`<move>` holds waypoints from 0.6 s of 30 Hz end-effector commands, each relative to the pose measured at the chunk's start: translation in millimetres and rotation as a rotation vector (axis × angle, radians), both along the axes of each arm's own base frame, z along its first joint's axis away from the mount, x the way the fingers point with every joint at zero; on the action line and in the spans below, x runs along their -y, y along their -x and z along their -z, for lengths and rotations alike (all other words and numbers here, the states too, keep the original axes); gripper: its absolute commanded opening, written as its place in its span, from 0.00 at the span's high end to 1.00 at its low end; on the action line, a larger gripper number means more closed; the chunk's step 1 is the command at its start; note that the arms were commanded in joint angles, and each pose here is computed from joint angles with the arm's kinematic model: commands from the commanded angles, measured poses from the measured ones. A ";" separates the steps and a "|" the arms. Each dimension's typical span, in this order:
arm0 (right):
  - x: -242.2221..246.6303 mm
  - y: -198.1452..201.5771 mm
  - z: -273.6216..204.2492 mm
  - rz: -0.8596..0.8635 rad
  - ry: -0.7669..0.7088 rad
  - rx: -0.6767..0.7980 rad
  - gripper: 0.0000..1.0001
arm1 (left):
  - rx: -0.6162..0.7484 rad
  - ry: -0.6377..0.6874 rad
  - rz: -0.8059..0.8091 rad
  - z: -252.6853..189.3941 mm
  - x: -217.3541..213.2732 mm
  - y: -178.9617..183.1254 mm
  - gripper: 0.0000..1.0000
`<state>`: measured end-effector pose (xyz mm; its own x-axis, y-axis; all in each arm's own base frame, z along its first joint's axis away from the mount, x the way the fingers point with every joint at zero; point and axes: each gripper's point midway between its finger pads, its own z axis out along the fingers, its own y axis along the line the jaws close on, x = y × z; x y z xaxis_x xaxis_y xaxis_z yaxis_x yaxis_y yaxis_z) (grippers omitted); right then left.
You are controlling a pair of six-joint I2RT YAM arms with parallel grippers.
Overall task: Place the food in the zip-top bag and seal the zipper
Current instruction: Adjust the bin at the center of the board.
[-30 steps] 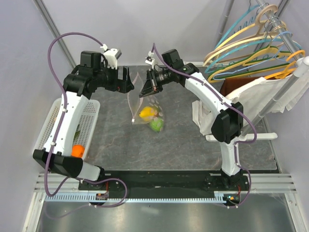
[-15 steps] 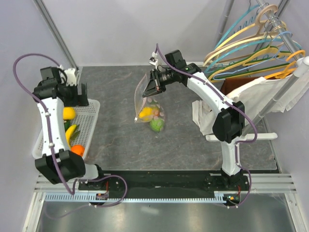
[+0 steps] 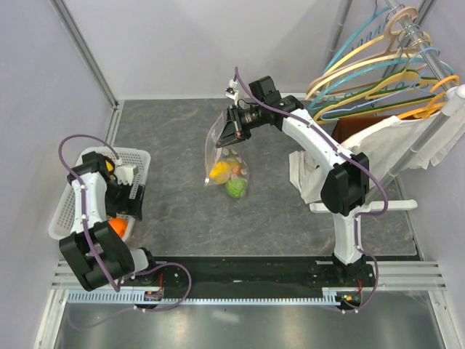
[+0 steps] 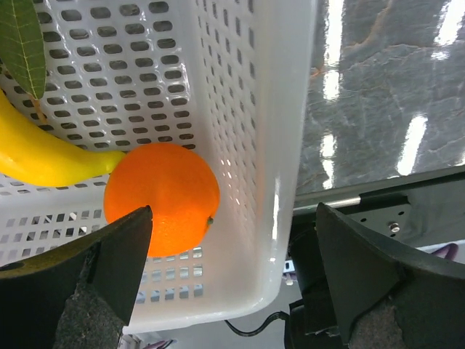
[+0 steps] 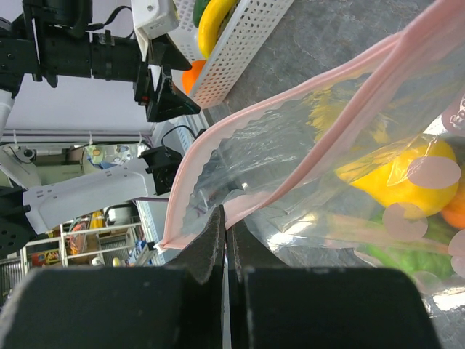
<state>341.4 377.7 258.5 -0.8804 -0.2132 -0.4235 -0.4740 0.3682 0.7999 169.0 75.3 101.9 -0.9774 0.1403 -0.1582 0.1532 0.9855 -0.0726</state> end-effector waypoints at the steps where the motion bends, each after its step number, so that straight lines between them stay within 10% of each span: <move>1: 4.0 7.9 -24.7 -0.008 -0.028 0.062 1.00 | 0.040 -0.084 0.031 4.5 -19.2 -6.5 0.00; 18: 5.3 11.2 -27.9 -0.014 -0.037 0.056 1.00 | 0.039 -0.172 -0.042 0.7 -50.7 6.9 0.00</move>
